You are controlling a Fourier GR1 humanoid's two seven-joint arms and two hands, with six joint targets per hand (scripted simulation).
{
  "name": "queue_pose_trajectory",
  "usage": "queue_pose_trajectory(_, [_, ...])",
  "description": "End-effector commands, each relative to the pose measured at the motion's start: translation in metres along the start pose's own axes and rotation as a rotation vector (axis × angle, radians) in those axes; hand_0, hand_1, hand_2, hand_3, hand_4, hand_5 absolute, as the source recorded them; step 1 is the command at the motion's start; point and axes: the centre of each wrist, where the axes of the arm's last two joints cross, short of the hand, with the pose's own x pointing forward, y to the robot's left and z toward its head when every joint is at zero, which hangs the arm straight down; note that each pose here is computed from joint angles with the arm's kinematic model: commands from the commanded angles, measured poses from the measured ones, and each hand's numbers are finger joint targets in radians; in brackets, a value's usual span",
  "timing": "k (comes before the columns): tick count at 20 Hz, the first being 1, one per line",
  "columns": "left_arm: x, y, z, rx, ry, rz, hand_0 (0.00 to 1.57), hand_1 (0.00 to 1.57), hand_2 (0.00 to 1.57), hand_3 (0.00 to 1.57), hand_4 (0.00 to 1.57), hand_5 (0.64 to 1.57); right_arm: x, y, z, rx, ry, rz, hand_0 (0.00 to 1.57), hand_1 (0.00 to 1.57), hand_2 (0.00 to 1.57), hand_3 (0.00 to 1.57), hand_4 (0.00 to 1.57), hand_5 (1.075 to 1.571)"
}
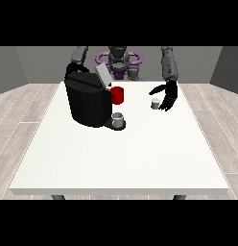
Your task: Insert the coffee pod into the coffee machine and close the lid
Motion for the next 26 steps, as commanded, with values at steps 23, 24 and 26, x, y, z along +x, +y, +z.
queue_pose_trajectory(23, [0.0, 0.005, -0.018, 0.093, -0.091, -0.323, 1.17, 1.17, 1.29, 1.18, 0.41, 1.571, 0.015, 0.012, -0.01, 0.005, -0.008, -0.07, 0.0, 0.0, 0.0, 0.0, 0.53, 1.571])
queue_pose_trajectory(24, [-0.01, -0.002, -0.013, 0.12, -0.11, -0.309, 1.23, 1.23, 1.36, 1.31, 0.47, 1.571, -0.002, 0.003, 0.0, 0.006, 0.001, -0.041, 0.0, 0.0, 0.0, 0.0, 0.49, 1.571])
queue_pose_trajectory(26, [0.01, 0.006, -0.022, 0.057, -0.133, -0.294, 1.32, 1.32, 1.43, 1.41, 0.55, 1.571, -0.017, 0.017, 0.013, 0.007, 0.023, -0.05, 0.0, 0.0, 0.0, 0.0, 0.43, 1.571])
